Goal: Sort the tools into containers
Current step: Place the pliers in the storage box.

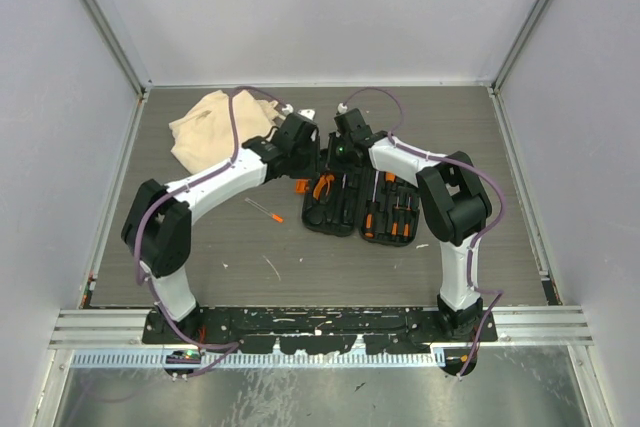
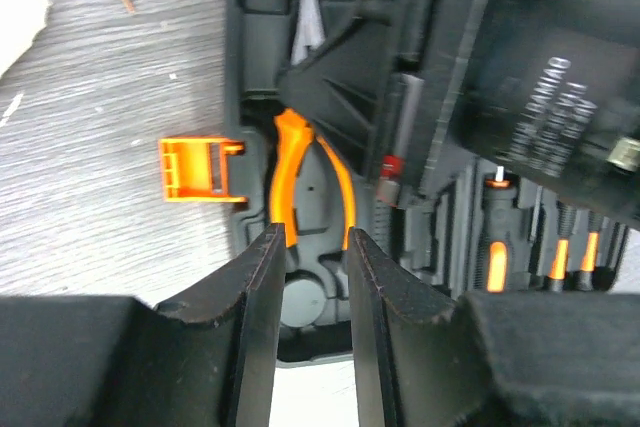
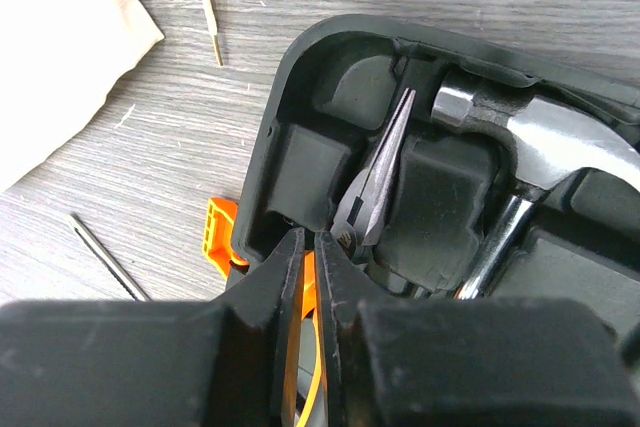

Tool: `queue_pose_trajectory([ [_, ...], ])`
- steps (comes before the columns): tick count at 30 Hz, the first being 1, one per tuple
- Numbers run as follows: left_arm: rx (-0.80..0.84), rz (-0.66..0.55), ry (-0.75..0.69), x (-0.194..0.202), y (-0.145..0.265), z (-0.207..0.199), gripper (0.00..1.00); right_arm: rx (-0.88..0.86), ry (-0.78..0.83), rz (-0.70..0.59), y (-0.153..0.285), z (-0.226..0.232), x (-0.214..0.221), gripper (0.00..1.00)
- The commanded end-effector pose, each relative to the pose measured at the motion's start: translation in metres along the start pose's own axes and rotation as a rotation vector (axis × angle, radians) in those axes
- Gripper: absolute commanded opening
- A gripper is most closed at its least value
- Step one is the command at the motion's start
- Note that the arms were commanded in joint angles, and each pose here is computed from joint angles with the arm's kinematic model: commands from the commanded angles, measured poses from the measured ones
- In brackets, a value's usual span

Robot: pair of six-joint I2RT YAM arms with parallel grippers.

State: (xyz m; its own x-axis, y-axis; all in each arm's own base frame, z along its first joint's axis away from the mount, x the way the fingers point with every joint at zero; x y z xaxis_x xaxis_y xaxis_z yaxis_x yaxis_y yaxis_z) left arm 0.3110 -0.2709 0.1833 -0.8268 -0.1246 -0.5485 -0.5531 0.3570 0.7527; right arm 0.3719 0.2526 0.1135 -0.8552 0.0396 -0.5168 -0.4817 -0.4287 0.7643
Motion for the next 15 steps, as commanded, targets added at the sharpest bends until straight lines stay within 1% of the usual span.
queue_pose_trajectory([
  [1,0.09,-0.043,-0.017,0.004,0.001,-0.03,0.32,0.063,-0.009,0.091,0.0,-0.013,0.024,0.16],
  [4,0.077,-0.03,-0.036,0.013,-0.008,-0.037,0.34,0.061,-0.014,0.096,0.0,-0.014,0.026,0.15],
  [6,0.066,-0.022,-0.043,0.018,-0.015,-0.038,0.34,0.058,-0.016,0.094,0.001,-0.014,0.025,0.15],
  [11,0.048,-0.014,-0.055,0.022,-0.027,-0.036,0.29,0.06,-0.017,0.094,0.001,-0.014,0.026,0.15],
  [15,0.022,-0.011,-0.072,0.025,-0.035,-0.033,0.22,0.059,-0.015,0.095,0.001,-0.015,0.026,0.15],
])
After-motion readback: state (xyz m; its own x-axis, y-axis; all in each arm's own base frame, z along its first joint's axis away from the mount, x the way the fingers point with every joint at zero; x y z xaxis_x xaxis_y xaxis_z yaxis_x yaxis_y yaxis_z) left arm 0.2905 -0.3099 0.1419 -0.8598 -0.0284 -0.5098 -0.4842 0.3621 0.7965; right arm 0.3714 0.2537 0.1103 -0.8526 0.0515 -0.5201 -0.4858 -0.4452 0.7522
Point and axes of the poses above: each gripper's point midway between its finger pads, its own y axis back along the fingers, its own z axis along the line the jaws close on, x = y × z, the point moved 8 cm from there along y, back along the fingers, and after that the axes turned 7 degrees about y, right-handed, at the moved point
